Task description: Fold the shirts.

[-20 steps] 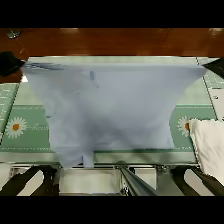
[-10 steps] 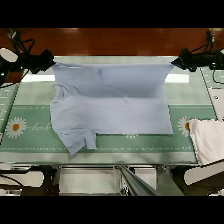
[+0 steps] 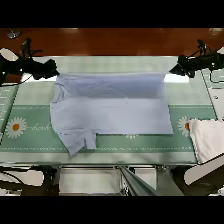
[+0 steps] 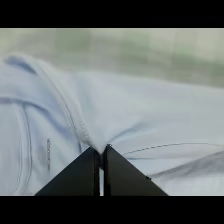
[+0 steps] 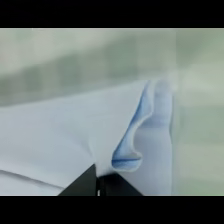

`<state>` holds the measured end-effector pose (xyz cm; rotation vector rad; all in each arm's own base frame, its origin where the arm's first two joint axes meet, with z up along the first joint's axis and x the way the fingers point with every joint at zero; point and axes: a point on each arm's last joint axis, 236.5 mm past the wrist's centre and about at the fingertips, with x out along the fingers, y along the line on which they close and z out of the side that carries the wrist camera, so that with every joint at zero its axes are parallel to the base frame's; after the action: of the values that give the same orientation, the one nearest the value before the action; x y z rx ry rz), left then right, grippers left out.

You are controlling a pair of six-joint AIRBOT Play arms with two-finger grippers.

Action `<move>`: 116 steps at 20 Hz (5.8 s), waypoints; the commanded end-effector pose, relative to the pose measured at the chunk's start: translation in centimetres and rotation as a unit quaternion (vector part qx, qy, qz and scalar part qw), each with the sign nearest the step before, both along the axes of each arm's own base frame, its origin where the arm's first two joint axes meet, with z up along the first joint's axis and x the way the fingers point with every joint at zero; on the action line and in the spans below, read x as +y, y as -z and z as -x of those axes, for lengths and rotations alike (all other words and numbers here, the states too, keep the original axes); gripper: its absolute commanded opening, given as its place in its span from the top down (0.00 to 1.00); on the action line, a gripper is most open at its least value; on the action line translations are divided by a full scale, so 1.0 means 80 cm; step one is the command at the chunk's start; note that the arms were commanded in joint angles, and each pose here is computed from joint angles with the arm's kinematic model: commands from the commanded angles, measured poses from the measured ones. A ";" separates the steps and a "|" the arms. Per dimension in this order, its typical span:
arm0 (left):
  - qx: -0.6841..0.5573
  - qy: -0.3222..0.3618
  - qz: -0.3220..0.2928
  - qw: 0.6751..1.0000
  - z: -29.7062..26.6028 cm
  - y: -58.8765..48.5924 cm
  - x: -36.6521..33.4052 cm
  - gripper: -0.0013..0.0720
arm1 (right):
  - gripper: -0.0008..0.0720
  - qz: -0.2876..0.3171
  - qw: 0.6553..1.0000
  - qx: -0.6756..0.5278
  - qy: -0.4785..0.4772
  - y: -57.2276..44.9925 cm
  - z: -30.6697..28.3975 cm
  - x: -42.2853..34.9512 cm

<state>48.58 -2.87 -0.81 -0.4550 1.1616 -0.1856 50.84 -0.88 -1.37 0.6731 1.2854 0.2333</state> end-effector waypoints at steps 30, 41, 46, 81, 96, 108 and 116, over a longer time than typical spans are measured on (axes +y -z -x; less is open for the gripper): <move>0.145 -0.187 0.166 0.957 0.350 0.086 -0.002 0.02 | 0.14 -0.036 0.992 0.010 0.121 0.043 0.289 0.029; 0.212 -0.115 0.154 0.958 0.384 0.133 -0.087 0.03 | 0.14 -0.002 0.988 0.021 0.152 0.046 0.290 -0.006; 0.193 -0.103 0.151 0.964 0.370 0.124 -0.089 0.95 | 0.14 0.047 0.968 0.174 0.176 0.088 0.384 -0.040; 0.061 -0.100 0.130 0.984 0.073 0.053 -0.017 0.95 | 0.96 -0.019 0.999 0.018 0.035 0.048 0.062 0.040; 0.127 -0.055 0.083 0.987 0.028 0.046 0.075 0.03 | 0.14 -0.023 0.999 0.031 0.023 0.047 0.015 -0.022; -0.027 -0.071 -0.005 0.997 0.090 -0.028 0.035 0.02 | 0.14 -0.077 0.988 0.136 -0.021 0.114 0.065 0.054; -0.062 -0.007 0.058 0.996 0.072 -0.047 -0.069 0.95 | 0.97 0.016 0.991 0.105 -0.079 0.055 0.078 0.053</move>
<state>42.59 -5.02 1.91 -0.5256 1.0560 -0.1743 45.88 5.22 -7.73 0.7144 1.5321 0.3242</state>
